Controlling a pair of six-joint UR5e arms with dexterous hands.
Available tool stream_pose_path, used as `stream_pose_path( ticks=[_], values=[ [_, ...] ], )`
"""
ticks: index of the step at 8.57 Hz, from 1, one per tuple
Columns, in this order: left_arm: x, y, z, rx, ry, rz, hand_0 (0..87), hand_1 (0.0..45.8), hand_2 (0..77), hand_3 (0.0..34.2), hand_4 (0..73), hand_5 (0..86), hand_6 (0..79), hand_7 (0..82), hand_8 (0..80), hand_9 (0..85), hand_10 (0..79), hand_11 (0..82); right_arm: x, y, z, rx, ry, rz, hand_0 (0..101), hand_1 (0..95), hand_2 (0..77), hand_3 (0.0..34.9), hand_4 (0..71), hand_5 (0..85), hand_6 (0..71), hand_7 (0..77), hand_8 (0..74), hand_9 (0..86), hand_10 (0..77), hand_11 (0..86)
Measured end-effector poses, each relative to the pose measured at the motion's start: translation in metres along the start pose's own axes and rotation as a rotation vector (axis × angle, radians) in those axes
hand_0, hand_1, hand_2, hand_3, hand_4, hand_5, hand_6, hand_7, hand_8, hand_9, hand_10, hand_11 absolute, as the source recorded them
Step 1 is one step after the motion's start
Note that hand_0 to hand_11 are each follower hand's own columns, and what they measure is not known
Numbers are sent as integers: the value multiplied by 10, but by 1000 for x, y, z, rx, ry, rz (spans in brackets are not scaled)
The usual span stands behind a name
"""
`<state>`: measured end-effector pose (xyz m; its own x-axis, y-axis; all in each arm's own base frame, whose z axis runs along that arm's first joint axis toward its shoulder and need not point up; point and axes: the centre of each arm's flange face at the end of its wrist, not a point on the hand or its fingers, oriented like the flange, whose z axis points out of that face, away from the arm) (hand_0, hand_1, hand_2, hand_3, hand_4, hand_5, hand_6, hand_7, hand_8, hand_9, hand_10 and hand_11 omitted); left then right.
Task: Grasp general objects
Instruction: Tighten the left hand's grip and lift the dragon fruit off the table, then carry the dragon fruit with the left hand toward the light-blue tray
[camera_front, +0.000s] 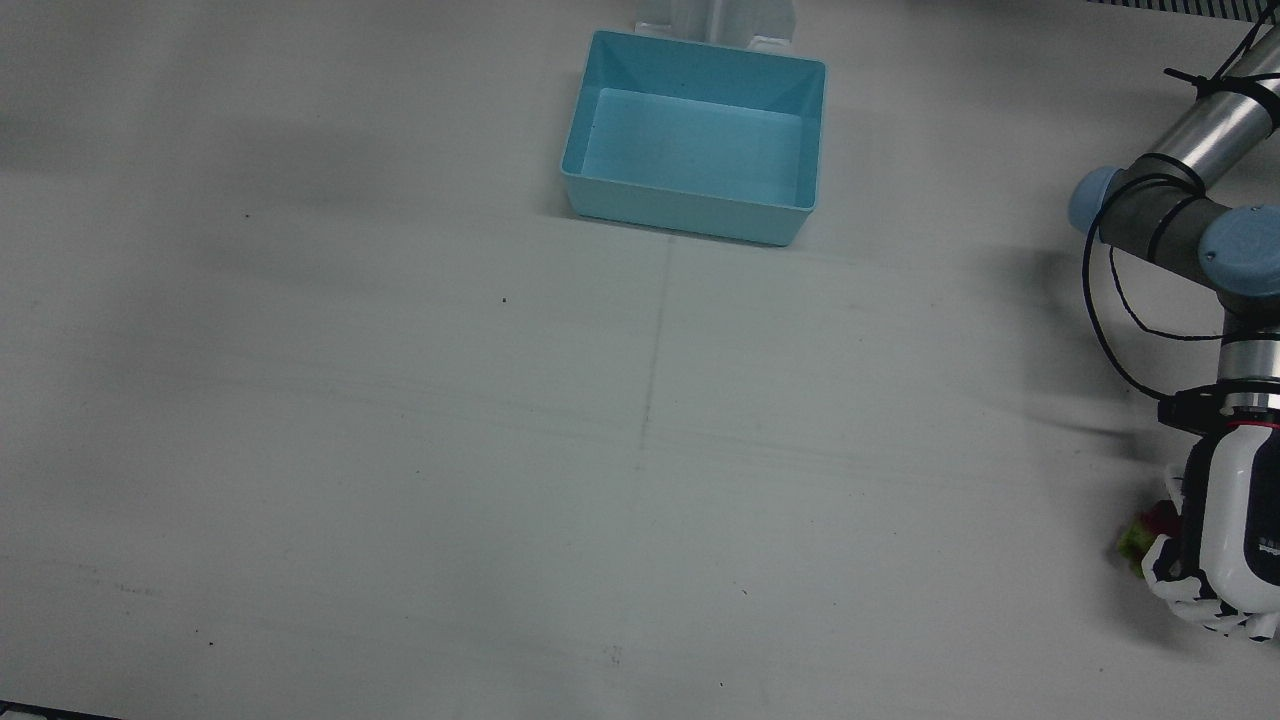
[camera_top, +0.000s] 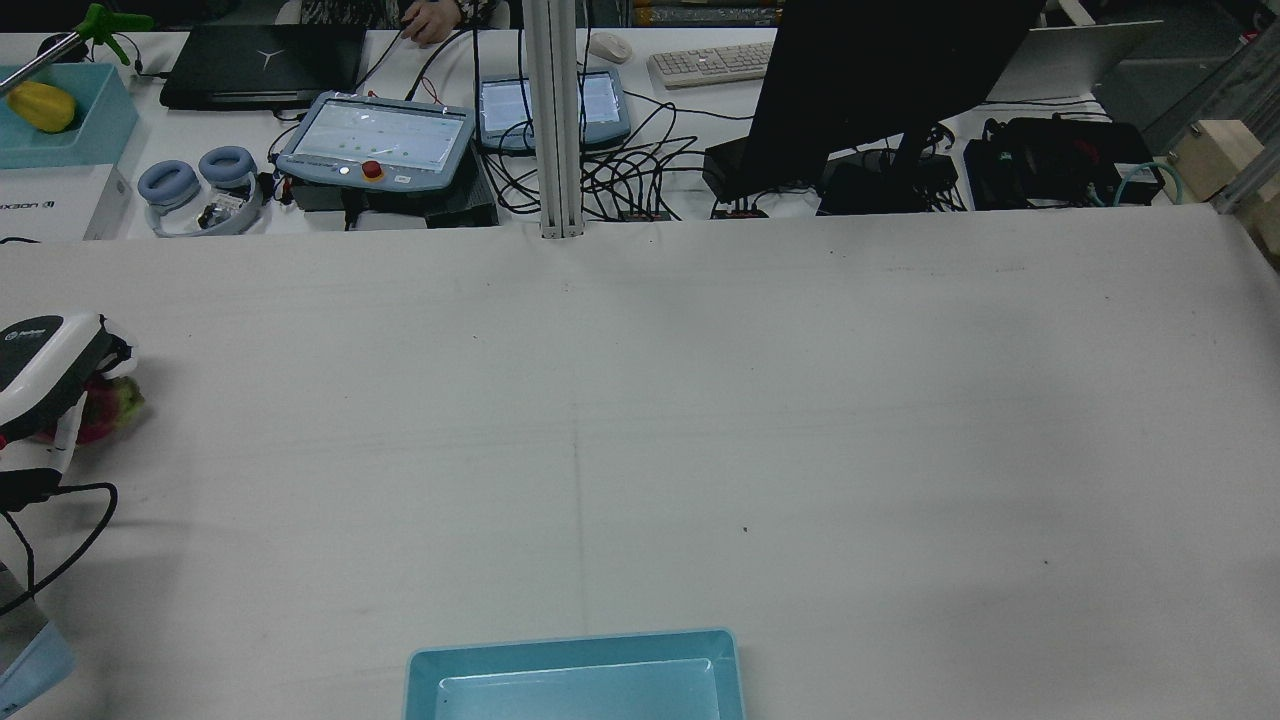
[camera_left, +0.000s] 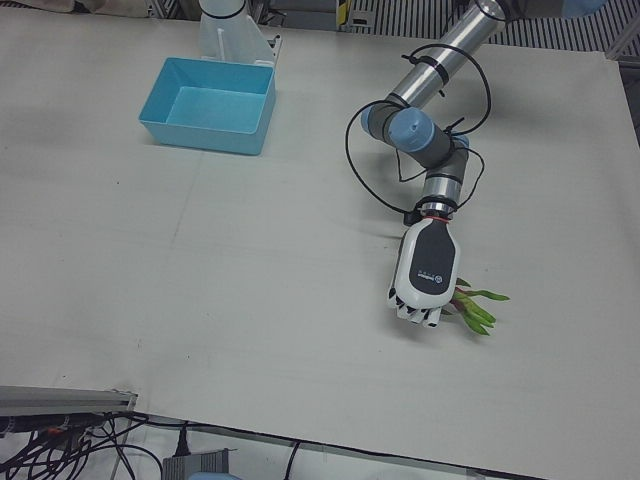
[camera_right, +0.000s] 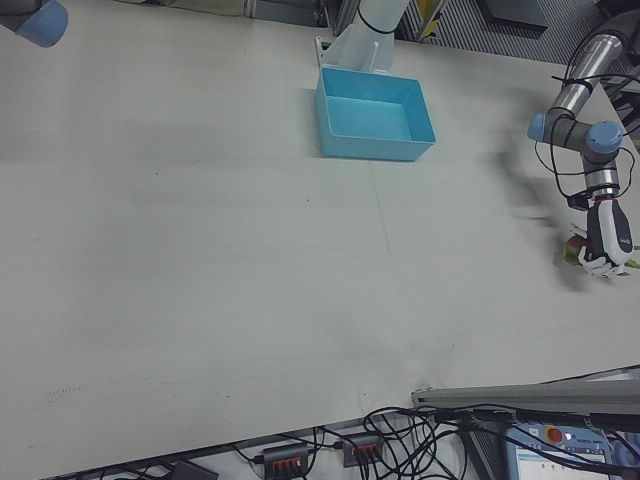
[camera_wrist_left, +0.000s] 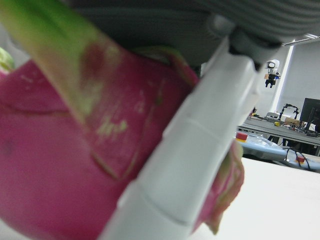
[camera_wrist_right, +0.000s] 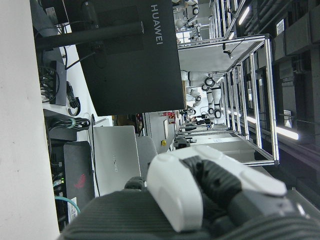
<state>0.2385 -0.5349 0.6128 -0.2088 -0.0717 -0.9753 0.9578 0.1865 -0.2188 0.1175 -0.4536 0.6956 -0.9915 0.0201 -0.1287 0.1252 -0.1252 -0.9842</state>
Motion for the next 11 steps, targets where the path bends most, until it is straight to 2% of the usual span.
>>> stream_pose_path(
  ticks=[1, 2, 4, 6, 7, 9, 11],
  values=[
    [27, 2, -4, -7, 23, -27, 793, 0, 0, 0, 665, 698, 709, 742, 556, 518, 169, 736, 0, 0, 0, -1, 0, 0, 0, 949, 774, 0, 0, 0, 0, 0, 0, 5, 0, 0],
    [56, 8, -9, -51, 47, -69, 792, 0, 0, 0, 665, 698, 704, 731, 562, 518, 169, 742, 0, 1, 0, -1, 0, -1, 0, 949, 774, 0, 0, 0, 0, 0, 0, 5, 0, 5],
    [103, 6, -12, -210, 94, -127, 793, 0, 0, 0, 665, 698, 704, 731, 567, 518, 169, 742, 0, 1, 0, -2, 0, 0, 0, 949, 774, 0, 0, 0, 0, 0, 0, 5, 0, 5],
    [155, -14, -9, -412, 195, -152, 794, 0, 0, 0, 665, 698, 704, 725, 567, 518, 174, 714, 0, 0, -1, -1, 0, 0, 0, 949, 774, 0, 0, 0, 0, 0, 0, 5, 0, 5],
    [178, -15, -11, -498, 253, -186, 794, 0, 0, 0, 665, 698, 704, 725, 567, 518, 180, 704, 0, 0, -1, -1, 0, 0, 0, 949, 774, 0, 0, 0, 0, 0, 0, 5, 0, 5],
    [215, 6, -22, -652, 346, -275, 796, 0, 0, 0, 665, 698, 704, 725, 567, 518, 180, 704, 0, 0, -1, -1, 0, 0, 0, 949, 774, 0, 0, 0, 0, 0, 0, 5, 0, 5],
    [232, 60, -40, -807, 387, -362, 794, 0, 0, 0, 665, 698, 704, 725, 573, 513, 185, 704, 0, 1, 0, -2, 0, 0, 0, 949, 774, 0, 0, 0, 0, 0, 0, 5, 0, 0]
  ],
)
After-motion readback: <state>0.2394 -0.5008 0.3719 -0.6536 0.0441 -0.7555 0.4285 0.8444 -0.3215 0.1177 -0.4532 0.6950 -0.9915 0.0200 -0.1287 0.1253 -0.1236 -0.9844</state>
